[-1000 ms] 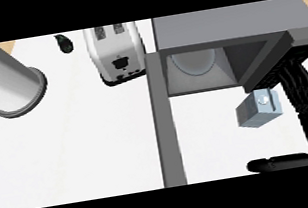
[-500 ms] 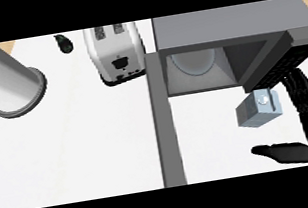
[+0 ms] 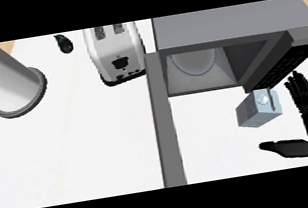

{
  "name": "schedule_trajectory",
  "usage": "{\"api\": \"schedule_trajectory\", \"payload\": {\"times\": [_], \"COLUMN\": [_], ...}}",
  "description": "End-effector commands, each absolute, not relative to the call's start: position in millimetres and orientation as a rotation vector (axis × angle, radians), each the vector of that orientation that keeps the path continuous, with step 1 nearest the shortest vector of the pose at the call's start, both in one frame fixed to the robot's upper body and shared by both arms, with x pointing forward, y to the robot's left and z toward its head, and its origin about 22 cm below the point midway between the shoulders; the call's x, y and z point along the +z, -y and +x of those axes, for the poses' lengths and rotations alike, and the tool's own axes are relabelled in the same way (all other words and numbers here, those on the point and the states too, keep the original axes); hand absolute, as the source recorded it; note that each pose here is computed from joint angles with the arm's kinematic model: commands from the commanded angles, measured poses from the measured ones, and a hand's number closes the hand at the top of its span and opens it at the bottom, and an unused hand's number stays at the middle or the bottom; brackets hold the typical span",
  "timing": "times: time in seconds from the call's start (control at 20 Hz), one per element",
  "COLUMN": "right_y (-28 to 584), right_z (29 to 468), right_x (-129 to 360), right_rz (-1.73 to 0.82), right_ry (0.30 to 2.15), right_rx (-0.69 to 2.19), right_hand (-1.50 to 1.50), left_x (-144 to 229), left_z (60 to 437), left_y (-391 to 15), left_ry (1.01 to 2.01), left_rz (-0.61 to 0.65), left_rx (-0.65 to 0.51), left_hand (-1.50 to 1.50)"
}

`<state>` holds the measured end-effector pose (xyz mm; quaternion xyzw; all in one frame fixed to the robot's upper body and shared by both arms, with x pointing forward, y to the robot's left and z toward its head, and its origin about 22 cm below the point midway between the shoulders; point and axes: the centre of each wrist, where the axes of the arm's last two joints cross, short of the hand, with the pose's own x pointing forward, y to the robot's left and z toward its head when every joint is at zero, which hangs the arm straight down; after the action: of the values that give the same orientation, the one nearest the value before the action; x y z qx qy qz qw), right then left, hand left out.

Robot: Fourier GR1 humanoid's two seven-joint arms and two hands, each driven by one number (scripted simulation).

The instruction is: Pick up the milk, place it into the microwave and close the microwave

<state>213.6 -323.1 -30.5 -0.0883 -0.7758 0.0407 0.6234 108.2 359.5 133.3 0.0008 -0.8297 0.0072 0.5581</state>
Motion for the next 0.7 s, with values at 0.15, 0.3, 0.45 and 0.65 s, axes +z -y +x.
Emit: {"api": "schedule_trajectory", "payload": {"times": [0.15, 0.3, 0.45, 0.65], "right_y": [355.1, 311.4, 328.1, 333.8], "right_z": [221.9, 223.3, 220.6, 238.3], "right_x": [-56.0, -77.3, -78.2, -109.5], "right_rz": [-0.187, -0.187, -0.199, -0.232], "right_ry": [1.766, 1.775, 1.776, 1.76], "right_rx": [0.12, 0.138, 0.148, 0.154], "right_hand": [-1.5, -1.5, -1.5, -1.5], "left_x": [130.6, 135.7, 139.4, 143.3], "left_z": [93.6, 123.4, 108.9, 90.1], "left_y": [-376.1, -368.7, -361.3, -364.5], "left_ry": [1.964, 1.96, 1.972, 1.953], "left_rz": [-0.001, -0.006, 0.023, -0.009], "left_rx": [0.014, 0.017, 0.011, 0.006], "left_hand": [-1.5, -1.5, -1.5, -1.5]}}
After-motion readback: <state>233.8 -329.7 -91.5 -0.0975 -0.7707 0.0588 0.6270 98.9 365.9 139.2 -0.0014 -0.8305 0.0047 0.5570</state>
